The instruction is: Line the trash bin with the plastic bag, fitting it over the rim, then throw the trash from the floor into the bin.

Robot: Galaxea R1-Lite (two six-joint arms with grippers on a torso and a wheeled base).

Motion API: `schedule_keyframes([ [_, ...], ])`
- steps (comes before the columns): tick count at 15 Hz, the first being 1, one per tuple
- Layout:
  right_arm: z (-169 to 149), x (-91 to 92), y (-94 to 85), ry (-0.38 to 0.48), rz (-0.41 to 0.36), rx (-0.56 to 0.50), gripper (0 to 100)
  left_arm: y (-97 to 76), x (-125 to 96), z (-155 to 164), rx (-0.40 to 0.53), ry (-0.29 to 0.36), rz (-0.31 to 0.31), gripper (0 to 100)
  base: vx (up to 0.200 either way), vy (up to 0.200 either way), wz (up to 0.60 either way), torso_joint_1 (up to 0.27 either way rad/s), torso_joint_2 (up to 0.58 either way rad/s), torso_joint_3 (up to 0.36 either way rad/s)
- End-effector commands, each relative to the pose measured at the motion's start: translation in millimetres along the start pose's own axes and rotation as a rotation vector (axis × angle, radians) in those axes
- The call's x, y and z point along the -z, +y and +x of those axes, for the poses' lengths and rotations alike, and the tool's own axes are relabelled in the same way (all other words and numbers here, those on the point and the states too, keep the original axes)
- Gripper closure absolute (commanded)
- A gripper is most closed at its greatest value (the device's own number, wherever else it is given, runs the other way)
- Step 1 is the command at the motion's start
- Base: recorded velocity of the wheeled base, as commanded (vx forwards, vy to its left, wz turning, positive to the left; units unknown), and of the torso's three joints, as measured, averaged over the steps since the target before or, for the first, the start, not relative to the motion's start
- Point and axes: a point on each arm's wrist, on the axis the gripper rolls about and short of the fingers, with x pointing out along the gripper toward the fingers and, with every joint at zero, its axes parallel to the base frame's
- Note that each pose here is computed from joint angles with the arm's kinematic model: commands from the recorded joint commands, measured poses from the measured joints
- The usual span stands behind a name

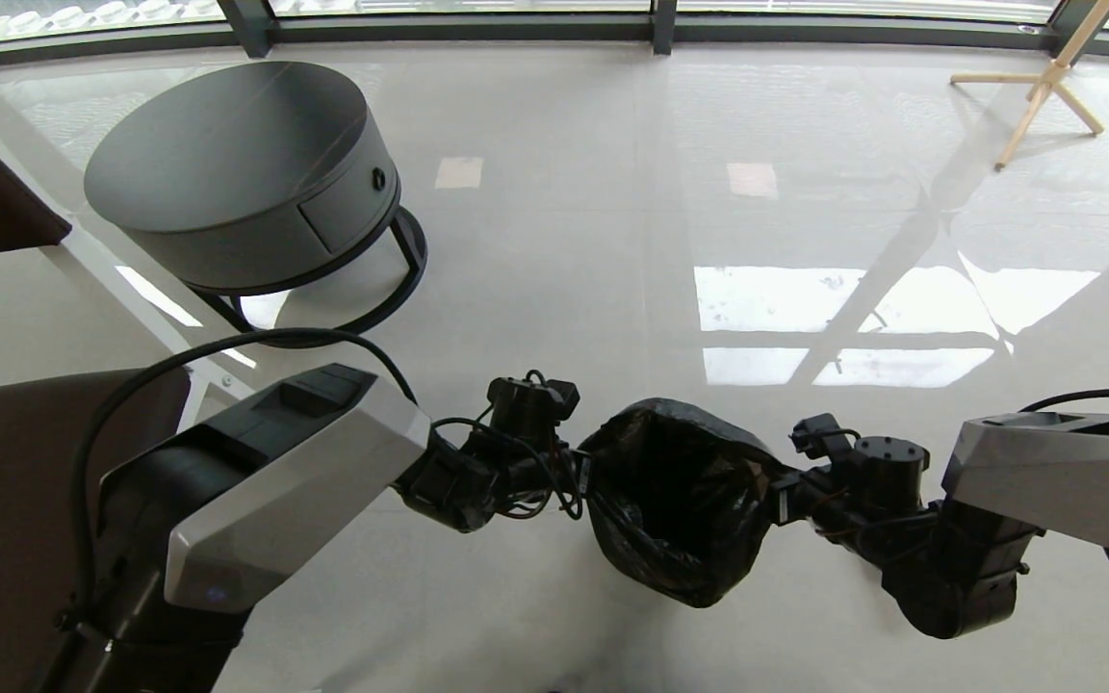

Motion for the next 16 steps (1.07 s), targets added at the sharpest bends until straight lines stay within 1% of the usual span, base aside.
schedule_keyframes([
  [1,-2,-9.1,-1.0,-0.016,0.019,-0.016,100,-0.3,-6,-3,0.001,-0.015,0.001,100,0.0,0.0,0.0,0.0,0.0,0.0],
  [2,-2,-9.6,-0.9,0.001,0.038,-0.021,100,0.1,-3,0,0.0,-0.006,0.0,100,0.0,0.0,0.0,0.0,0.0,0.0],
  [6,3,-4.7,-3.4,0.039,0.049,-0.018,100,1.7,7,14,-0.002,0.009,-0.001,100,0.0,0.0,0.0,0.0,0.0,0.0],
  [9,2,1.4,-15.3,0.062,0.06,0.011,100,5.3,7,13,-0.009,0.009,-0.005,100,0.0,0.0,0.0,0.0,0.0,0.0],
  [10,2,3.0,-16.4,0.068,0.06,0.014,100,6.0,7,12,-0.01,0.009,-0.006,100,0.0,0.0,0.0,0.0,0.0,0.0],
  [12,2,12.5,-18.2,0.095,0.065,0.017,100,6.8,7,12,-0.012,0.01,-0.007,100,0.0,0.0,0.0,0.0,0.0,0.0],
  [16,10,22.3,-18.7,0.104,0.066,0.016,100,6.2,8,14,-0.01,0.006,-0.006,100,0.0,0.0,0.0,0.0,0.0,0.0],
])
